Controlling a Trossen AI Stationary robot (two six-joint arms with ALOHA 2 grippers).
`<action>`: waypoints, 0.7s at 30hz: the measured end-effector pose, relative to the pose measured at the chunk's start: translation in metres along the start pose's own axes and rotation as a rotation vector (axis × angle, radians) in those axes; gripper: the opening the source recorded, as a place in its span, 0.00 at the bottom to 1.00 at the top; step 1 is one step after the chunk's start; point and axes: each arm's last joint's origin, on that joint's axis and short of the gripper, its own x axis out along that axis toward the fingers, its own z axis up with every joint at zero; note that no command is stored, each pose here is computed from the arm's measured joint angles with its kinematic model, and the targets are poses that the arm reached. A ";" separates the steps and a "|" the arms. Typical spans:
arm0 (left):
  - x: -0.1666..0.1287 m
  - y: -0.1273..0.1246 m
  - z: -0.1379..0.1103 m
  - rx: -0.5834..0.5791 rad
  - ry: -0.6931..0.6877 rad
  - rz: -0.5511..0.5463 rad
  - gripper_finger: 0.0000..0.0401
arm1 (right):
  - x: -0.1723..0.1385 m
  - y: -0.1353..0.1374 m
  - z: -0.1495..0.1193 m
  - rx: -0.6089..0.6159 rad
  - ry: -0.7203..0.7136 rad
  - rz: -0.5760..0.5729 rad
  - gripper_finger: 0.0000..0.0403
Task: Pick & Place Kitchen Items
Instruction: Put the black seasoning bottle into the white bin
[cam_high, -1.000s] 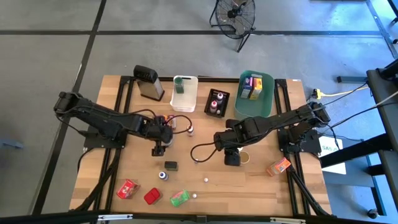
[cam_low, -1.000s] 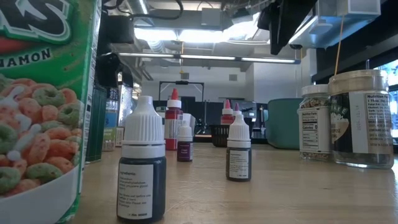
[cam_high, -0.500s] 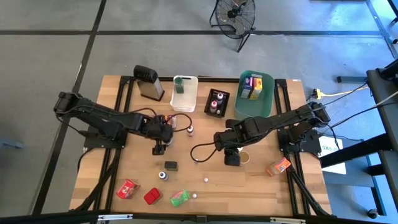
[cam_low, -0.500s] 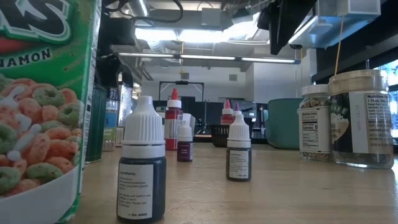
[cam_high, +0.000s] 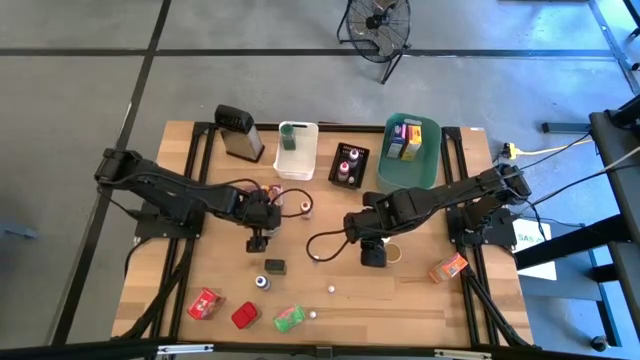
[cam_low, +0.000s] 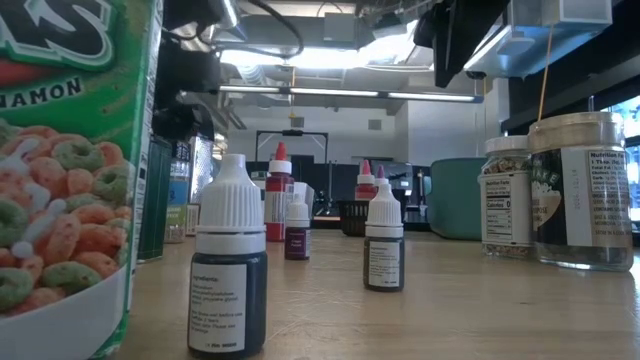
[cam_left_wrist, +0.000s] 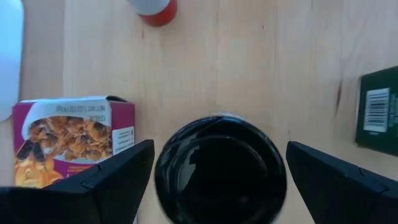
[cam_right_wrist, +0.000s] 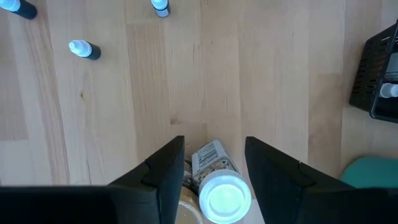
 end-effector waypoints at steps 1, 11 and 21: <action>0.002 0.000 0.000 0.004 0.007 0.003 0.90 | 0.000 0.000 0.000 0.000 0.000 0.000 0.43; 0.004 -0.001 0.003 0.009 -0.013 0.017 0.78 | 0.000 0.000 0.000 0.000 -0.001 0.000 0.43; 0.004 0.000 0.003 0.015 -0.016 0.032 0.60 | 0.000 0.000 0.000 0.000 -0.001 0.001 0.43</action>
